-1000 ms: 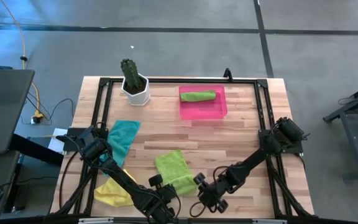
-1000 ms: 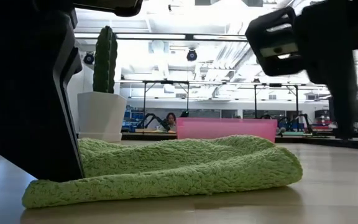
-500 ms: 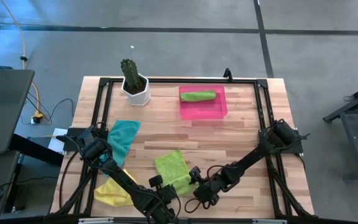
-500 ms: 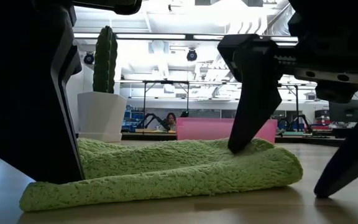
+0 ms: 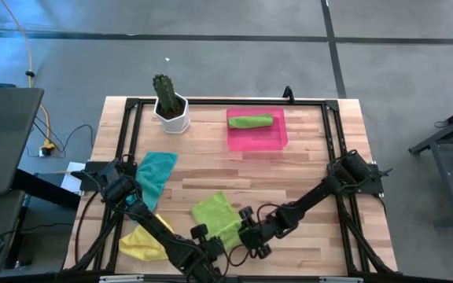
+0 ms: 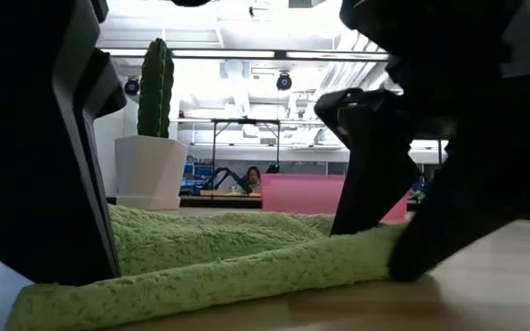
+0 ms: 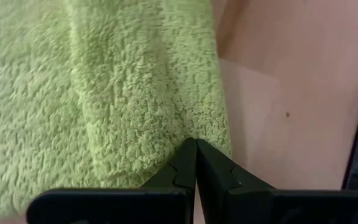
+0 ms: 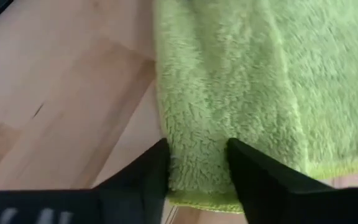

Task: Roll microfiber towels into tight, uniform cylinder then place into a basket
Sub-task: Roll the light green microfiber cloth

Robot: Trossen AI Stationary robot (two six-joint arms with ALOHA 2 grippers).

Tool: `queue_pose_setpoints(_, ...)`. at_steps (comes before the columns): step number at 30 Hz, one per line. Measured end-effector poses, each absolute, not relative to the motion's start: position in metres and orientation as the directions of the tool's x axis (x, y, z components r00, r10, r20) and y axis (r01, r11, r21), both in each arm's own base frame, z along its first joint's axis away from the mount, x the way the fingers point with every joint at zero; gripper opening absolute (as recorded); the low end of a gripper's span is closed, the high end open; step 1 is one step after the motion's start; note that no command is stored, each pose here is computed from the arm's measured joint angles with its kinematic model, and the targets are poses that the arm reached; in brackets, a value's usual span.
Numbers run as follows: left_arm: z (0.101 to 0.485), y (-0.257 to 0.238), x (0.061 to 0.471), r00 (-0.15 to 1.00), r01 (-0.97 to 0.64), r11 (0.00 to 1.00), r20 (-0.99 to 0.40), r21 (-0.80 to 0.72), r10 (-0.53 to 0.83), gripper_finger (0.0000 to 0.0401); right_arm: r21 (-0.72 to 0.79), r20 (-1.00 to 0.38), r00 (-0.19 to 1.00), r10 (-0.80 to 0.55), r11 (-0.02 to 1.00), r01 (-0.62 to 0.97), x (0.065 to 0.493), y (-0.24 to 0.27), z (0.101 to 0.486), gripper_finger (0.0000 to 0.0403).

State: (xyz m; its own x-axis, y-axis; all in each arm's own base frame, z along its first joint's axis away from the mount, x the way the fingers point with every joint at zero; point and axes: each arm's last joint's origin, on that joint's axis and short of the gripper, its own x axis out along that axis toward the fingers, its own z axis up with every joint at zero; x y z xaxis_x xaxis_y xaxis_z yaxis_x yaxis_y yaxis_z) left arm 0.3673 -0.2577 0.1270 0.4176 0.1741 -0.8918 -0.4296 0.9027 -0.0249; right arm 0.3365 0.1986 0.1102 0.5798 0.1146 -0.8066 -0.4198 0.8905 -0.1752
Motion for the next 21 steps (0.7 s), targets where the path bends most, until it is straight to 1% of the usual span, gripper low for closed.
queue_pose_setpoints(7, 0.127, -0.26, 0.366, 0.42, -0.415, 0.91, -0.892, -0.023, 0.169, 0.0, -0.091, -0.81, 0.576, 0.11, 0.947, -0.308, 0.337, 0.196, 0.109, 0.0045)
queue_pose_setpoints(9, 0.127, -0.26, 0.366, 0.418, -0.413, 0.91, -0.892, -0.02, 0.17, 0.0, -0.048, -0.817, 0.561, 0.134, 0.953, -0.299, 0.338, 0.195, 0.109, 0.0015)
queue_pose_setpoints(11, 0.127, -0.26, 0.365, 0.415, -0.403, 0.915, -0.893, -0.009, 0.174, 0.0, 0.041, -0.826, 0.528, 0.199, 0.954, -0.296, 0.339, 0.194, 0.109, 0.0008)
queue_pose_setpoints(15, 0.13, -0.258, 0.365, 0.407, -0.378, 0.926, -0.897, 0.007, 0.173, 0.0, 0.279, -0.824, 0.443, 0.355, 0.933, -0.229, 0.343, 0.186, 0.109, 0.0016)
queue_pose_setpoints(21, 0.148, -0.26, 0.36, 0.432, -0.329, 0.944, -0.889, 0.003, 0.153, 0.0, 0.461, -0.791, 0.389, 0.473, 0.878, -0.13, 0.351, 0.171, 0.11, 0.0004)
